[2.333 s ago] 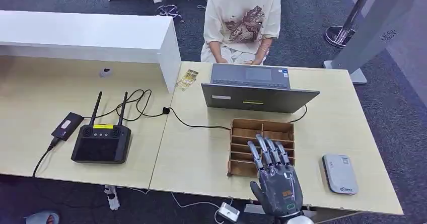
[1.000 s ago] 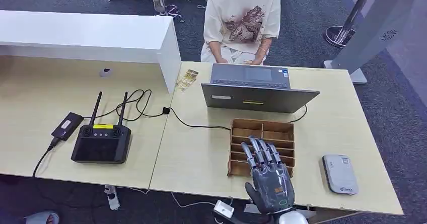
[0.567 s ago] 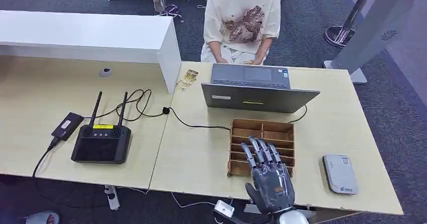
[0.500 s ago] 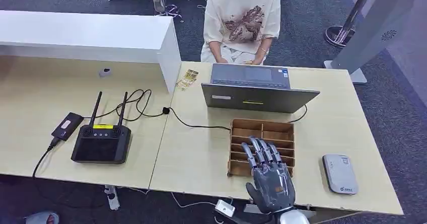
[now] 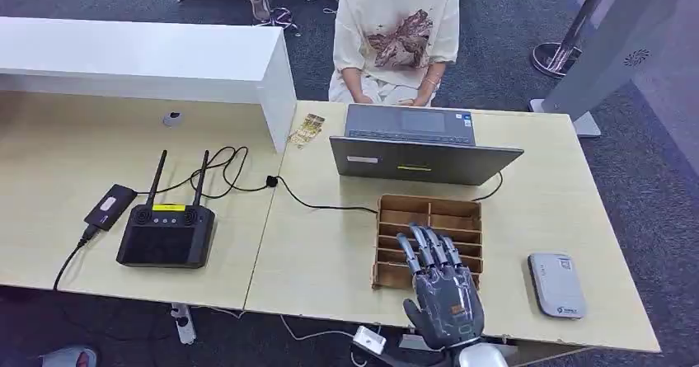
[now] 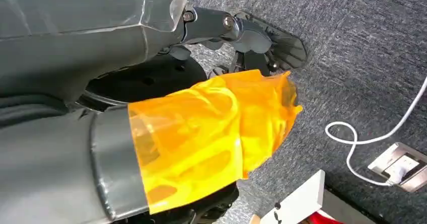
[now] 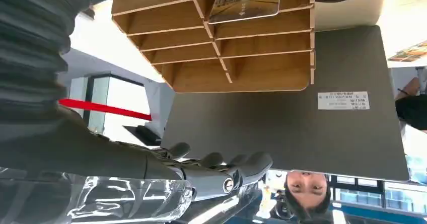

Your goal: Pass the card to the sensor for recognition and then transmit it.

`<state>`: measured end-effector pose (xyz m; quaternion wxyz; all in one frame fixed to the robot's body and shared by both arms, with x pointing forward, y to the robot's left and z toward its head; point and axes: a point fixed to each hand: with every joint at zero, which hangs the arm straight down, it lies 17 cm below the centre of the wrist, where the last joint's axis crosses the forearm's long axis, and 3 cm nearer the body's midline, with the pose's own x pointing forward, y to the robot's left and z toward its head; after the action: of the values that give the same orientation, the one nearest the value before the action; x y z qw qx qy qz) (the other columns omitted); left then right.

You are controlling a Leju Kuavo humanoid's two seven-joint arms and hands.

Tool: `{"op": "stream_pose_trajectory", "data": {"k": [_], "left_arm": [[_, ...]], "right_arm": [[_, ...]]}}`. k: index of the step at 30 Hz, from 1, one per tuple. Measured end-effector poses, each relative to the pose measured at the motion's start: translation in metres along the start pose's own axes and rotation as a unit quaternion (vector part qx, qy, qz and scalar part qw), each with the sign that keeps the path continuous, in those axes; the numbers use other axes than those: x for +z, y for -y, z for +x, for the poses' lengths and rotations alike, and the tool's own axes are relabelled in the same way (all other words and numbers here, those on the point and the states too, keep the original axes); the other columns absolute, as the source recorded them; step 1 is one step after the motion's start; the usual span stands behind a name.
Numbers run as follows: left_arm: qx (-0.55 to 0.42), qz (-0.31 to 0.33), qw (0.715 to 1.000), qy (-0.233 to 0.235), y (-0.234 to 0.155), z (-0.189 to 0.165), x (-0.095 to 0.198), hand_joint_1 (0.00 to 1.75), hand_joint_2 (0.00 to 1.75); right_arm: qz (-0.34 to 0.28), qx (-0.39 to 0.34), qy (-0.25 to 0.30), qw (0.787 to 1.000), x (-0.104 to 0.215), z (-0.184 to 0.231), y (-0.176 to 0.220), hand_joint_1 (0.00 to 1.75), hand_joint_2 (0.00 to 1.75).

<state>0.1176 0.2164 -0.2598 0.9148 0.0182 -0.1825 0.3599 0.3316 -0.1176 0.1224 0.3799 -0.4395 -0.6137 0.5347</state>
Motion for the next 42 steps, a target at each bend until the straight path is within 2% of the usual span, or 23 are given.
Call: {"op": "stream_pose_trajectory", "data": {"k": [42], "left_arm": [[-0.043, -0.004, 0.999, 0.007, 0.0033, 0.0017, -0.0003, 0.00, 0.00]], "right_arm": [[0.004, -0.020, -0.002, 1.000, -0.0077, -0.0033, 0.0017, 0.00, 1.75]]}}
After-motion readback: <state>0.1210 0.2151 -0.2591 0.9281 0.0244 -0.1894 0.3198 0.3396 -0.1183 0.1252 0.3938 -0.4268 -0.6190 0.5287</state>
